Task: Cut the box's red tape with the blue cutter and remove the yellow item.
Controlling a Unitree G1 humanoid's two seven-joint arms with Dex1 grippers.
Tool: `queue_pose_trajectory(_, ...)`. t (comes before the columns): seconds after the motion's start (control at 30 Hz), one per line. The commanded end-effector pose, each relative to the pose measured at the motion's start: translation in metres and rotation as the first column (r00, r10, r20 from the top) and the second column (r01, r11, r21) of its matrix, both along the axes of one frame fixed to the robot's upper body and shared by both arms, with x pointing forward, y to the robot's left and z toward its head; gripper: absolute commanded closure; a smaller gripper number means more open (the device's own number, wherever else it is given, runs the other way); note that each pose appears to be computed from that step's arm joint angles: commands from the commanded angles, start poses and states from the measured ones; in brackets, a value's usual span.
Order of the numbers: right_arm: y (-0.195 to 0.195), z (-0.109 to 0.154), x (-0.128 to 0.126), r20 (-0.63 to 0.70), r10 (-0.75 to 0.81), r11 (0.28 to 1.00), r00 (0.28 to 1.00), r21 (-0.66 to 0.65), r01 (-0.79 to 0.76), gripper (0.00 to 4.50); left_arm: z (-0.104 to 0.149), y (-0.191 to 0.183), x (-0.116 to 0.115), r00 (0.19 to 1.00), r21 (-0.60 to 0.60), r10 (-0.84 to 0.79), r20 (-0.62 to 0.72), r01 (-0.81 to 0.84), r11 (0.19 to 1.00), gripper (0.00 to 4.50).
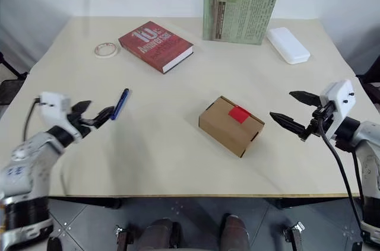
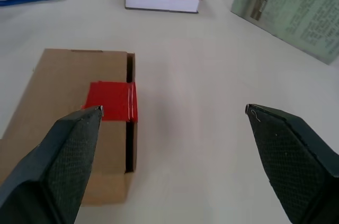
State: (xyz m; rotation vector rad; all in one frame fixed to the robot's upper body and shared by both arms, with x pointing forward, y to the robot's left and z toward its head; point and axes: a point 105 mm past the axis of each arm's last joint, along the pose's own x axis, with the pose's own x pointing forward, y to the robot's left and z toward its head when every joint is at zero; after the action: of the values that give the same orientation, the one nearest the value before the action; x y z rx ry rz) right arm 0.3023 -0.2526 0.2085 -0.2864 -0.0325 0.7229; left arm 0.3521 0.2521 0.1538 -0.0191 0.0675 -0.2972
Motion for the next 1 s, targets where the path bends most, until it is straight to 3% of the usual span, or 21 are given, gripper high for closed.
queue_pose_trajectory(0.03,0.008,0.013,-0.004,0.068,0.017,1.0,0.998,-0.015,-0.017,0.0,0.001,-0.007,0.023,1.0,0.024,0.008,-0.004,-0.007,1.0,0.01)
queue_pose_trajectory(0.13,0.01,0.011,-0.005,0.07,0.008,1.0,0.998,-0.014,-0.007,0.0,-0.009,-0.01,0.039,0.998,0.041,0.014,-0.058,-0.012,0.999,0.01)
queue_pose_trajectory(0.27,0.011,0.009,-0.01,0.073,-0.004,0.999,0.997,-0.042,0.007,0.0,-0.021,-0.011,0.043,0.988,0.056,0.003,-0.157,0.006,0.998,0.01)
queue_pose_trajectory(0.5,0.009,0.015,-0.017,0.089,-0.019,0.998,0.996,-0.056,0.024,0.0,-0.039,-0.012,0.031,0.951,0.015,0.029,-0.308,-0.025,1.0,0.01)
queue_pose_trajectory(0.77,0.009,0.016,-0.014,0.083,-0.018,0.997,0.996,-0.071,0.023,0.0,-0.048,-0.005,0.013,0.925,-0.011,0.091,-0.369,-0.103,0.995,0.01)
queue_pose_trajectory(0.87,0.012,0.017,-0.009,0.089,-0.006,0.998,0.996,-0.068,0.012,0.0,-0.056,0.001,0.016,0.913,-0.006,0.123,-0.39,-0.136,0.991,0.6)
queue_pose_trajectory(1.0,0.015,0.02,-0.005,0.096,0.006,0.998,0.995,-0.07,0.001,0.0,-0.055,0.009,0.02,0.912,0.018,0.158,-0.378,-0.163,0.986,1.74)
